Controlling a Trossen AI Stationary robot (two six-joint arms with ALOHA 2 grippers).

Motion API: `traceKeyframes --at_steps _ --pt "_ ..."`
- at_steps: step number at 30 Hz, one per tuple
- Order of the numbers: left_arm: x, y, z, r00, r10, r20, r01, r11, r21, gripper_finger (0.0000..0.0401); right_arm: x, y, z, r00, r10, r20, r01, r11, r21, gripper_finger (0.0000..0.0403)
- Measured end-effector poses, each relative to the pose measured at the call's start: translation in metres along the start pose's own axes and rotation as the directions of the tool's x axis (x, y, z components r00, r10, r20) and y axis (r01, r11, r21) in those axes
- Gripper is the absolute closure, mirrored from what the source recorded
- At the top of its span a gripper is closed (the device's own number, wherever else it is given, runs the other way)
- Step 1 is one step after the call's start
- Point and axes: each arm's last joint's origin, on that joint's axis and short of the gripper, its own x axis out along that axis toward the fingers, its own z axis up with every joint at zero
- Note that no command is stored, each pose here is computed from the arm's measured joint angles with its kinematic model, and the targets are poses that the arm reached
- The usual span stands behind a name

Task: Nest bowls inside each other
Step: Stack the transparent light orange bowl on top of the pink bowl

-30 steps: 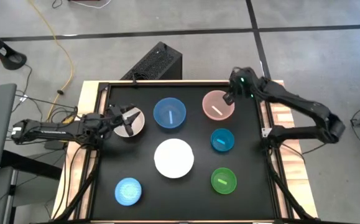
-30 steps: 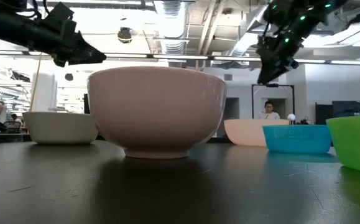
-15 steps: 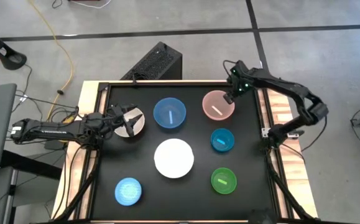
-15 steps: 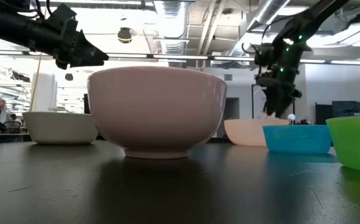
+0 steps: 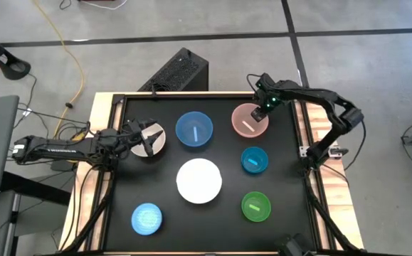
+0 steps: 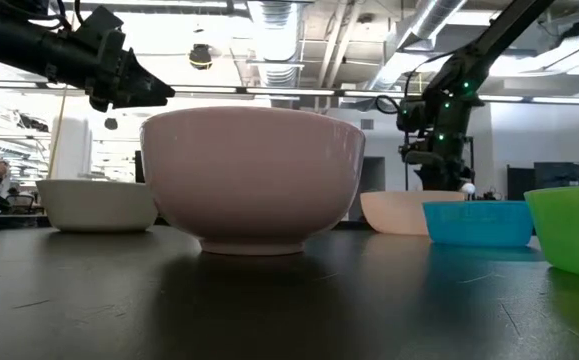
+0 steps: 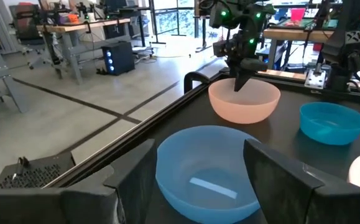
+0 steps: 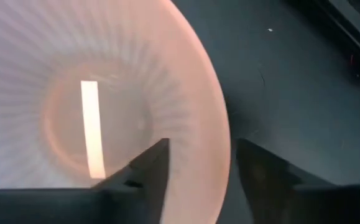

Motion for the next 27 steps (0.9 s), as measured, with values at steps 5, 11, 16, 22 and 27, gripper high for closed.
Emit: traceKeyframes --at_steps 5,11,16,22,27 --pt "0.000 0.000 0.000 1.000 0.000 0.000 0.000 1.000 0.000 0.0169 -0.002 0.000 -0.001 1.000 -0.003 -0.002 0.003 1.000 0.026 0.0348" --pt "0.000 0.000 -0.001 1.000 -0.001 -0.009 0.001 1.000 -0.004 0.0169 -0.026 0.004 -0.003 0.999 -0.002 0.033 0.000 0.998 0.063 0.0387" --pt "0.000 0.000 -0.001 1.000 -0.003 -0.010 0.003 1.000 -0.006 0.0169 -0.066 0.031 -0.001 0.993 0.032 0.112 -0.035 0.999 0.023 0.0398" --pt "0.000 0.000 -0.001 1.000 -0.002 -0.012 0.002 1.000 -0.002 0.0169 -0.109 0.101 -0.004 0.958 0.175 0.227 -0.161 0.984 -0.079 0.0398" --pt "0.000 0.000 -0.002 1.000 -0.002 -0.019 0.002 1.000 -0.011 0.0169 -0.126 0.176 -0.016 0.918 0.301 0.258 -0.247 0.943 -0.223 0.0398"
